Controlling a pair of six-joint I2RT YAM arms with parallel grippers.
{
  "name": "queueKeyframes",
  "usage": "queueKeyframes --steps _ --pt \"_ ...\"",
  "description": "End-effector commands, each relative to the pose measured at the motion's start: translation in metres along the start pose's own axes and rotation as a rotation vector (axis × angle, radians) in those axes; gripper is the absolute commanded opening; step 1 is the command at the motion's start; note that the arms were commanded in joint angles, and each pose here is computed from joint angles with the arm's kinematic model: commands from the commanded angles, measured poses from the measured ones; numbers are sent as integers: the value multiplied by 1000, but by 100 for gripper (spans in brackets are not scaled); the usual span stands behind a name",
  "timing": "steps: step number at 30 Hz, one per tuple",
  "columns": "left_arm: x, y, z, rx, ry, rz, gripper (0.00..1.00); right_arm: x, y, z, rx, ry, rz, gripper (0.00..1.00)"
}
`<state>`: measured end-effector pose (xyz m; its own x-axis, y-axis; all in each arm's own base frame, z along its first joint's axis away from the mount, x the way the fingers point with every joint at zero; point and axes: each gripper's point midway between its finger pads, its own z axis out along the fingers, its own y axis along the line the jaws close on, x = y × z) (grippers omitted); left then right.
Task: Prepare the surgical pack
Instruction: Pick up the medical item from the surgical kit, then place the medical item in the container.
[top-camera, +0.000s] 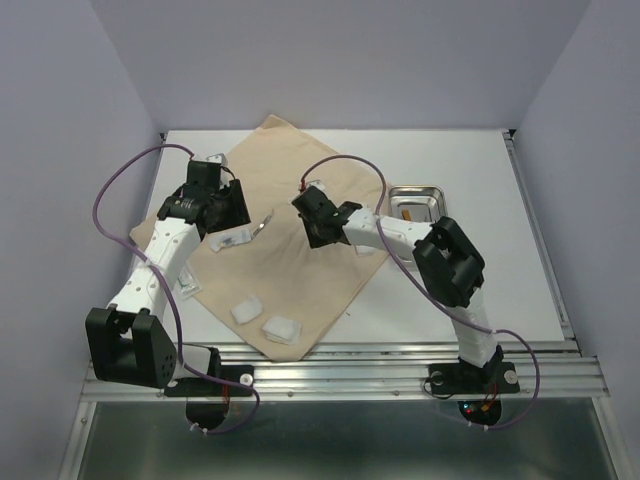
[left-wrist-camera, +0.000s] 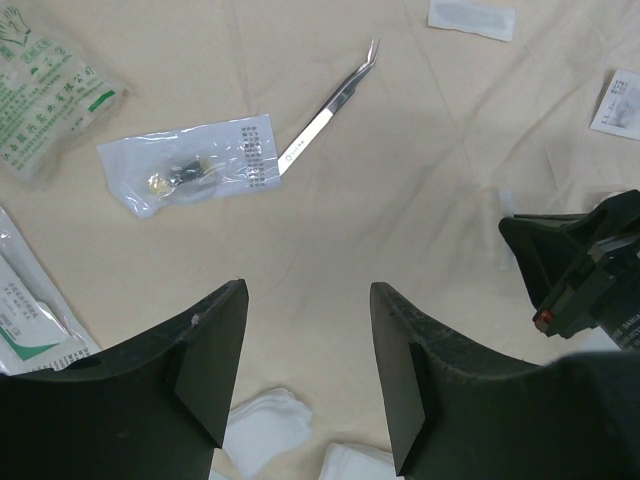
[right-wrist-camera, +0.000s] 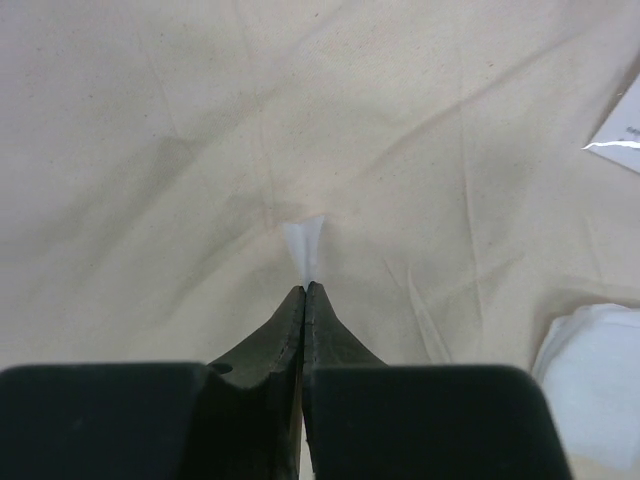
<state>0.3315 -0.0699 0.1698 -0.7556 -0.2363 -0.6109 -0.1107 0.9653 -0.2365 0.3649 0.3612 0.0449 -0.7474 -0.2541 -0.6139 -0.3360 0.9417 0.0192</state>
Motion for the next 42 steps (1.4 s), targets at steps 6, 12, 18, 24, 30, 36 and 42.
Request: queueKeyframes --steps 6,12,18,24,30,36,42 --pt "-16 -4 -14 20 -52 8 63 -66 -77 -65 158 -200 71 1" --pt "-16 -5 -14 23 -53 10 63 -66 -172 -78 270 -205 171 1" --pt "-15 -4 -13 20 -50 11 63 -58 -249 -74 368 -184 258 1" --pt "-14 -5 -12 23 -43 10 64 -49 -296 -54 424 -151 310 4" --pt "-17 -7 -14 29 -47 8 64 -55 -308 -42 440 -148 313 43" --pt "-13 -4 -3 17 -34 -8 63 -73 -296 -53 363 -196 328 48" --pt "-14 -5 38 -17 -7 37 55 -76 -286 -67 328 -218 338 49"
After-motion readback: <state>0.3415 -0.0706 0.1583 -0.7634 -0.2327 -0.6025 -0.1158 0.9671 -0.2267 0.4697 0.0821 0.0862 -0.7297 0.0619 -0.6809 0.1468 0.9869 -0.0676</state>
